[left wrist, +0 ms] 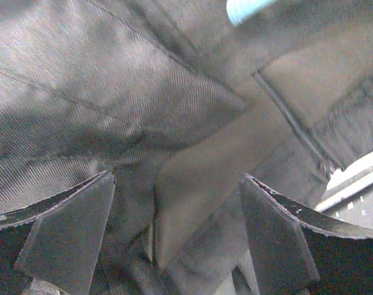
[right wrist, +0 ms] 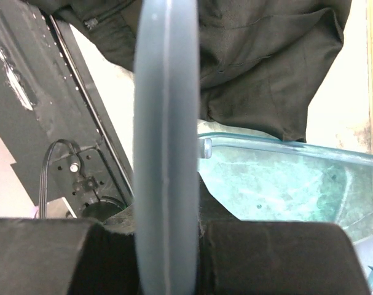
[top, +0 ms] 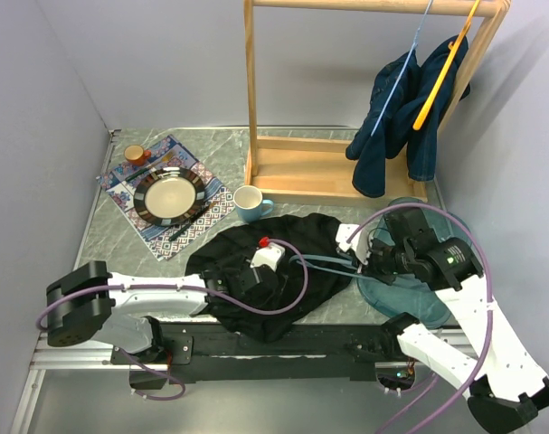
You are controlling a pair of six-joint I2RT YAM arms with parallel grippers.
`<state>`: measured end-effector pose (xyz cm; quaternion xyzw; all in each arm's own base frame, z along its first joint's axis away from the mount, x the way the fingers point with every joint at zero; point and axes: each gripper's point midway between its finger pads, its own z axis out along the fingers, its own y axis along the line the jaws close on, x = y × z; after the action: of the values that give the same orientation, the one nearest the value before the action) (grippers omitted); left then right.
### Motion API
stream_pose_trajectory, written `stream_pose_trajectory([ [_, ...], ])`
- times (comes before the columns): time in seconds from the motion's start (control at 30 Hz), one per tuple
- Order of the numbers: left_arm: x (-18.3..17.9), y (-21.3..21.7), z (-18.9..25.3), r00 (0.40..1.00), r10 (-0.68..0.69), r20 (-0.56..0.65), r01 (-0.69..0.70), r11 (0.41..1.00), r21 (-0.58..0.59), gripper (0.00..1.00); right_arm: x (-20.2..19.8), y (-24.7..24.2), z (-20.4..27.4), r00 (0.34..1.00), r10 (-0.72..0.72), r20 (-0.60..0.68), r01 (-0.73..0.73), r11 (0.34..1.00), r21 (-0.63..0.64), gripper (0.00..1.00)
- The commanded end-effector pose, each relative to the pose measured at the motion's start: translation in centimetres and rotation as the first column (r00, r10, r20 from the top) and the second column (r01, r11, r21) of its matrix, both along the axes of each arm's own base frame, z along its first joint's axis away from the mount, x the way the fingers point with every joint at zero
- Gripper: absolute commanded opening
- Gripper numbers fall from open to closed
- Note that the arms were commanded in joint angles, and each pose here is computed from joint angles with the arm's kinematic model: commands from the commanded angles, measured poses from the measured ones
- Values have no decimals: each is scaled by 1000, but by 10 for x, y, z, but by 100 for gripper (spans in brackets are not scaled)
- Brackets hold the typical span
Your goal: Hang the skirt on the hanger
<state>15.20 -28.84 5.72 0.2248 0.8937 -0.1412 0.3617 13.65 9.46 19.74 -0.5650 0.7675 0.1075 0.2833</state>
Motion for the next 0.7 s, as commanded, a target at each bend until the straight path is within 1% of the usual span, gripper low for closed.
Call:
stream_pose_trajectory([
  [0.0, 19, -1, 5, 993, 74, 96, -77, 997, 21, 85, 4, 8, 13, 1000, -13, 21, 12, 998, 58, 0],
  [0.03, 25, 1, 7, 986, 109, 123, -114, 993, 30, 84, 2, 9, 13, 1000, -10, 12, 9, 998, 61, 0],
  [0.13, 31, 10, -1, 976, 163, 147, -175, 982, 70, 80, -1, 11, 16, 1000, 5, 5, -6, 997, 80, 0],
  [0.17, 32, 11, -2, 972, 180, 151, -192, 979, 67, 67, -2, 12, 16, 1000, 9, 4, -9, 997, 83, 0],
  [0.23, 35, 17, -8, 964, 210, 165, -227, 970, 91, 48, -3, 12, 17, 1000, 13, 1, -13, 996, 87, 0],
  [0.27, 37, 19, -8, 958, 228, 175, -247, 965, 90, 41, -4, 13, 16, 1000, 17, -2, -17, 996, 88, 0],
  [0.37, 35, 17, -5, 962, 219, 160, -236, 968, 91, 33, -8, 13, 13, 999, 27, -17, -25, 996, 89, 0],
  [0.4, 33, 12, 4, 966, 210, 154, -221, 973, 63, 31, -9, 13, 11, 999, 31, -23, -29, 996, 86, 0],
  [0.47, 28, 11, 12, 974, 185, 129, -192, 980, 45, 25, -12, 12, 10, 998, 48, -32, -46, 996, 80, 0],
  [0.5, 24, 8, 22, 979, 171, 109, -172, 985, 9, 19, -13, 12, 8, 998, 54, -38, -51, 996, 79, 0],
  [0.57, 19, 11, 31, 983, 156, 93, -157, 988, -1, 6, -19, 15, 8, 995, 91, -46, -86, 992, 95, 0],
  [0.63, 16, 11, 46, 987, 140, 73, -137, 990, -41, 1, -22, 17, 7, 991, 117, -58, -111, 989, 101, 0],
  [0.67, 16, 15, 48, 988, 140, 65, -138, 990, -43, 1, -26, 20, 7, 987, 147, -69, -138, 983, 118, 0],
])
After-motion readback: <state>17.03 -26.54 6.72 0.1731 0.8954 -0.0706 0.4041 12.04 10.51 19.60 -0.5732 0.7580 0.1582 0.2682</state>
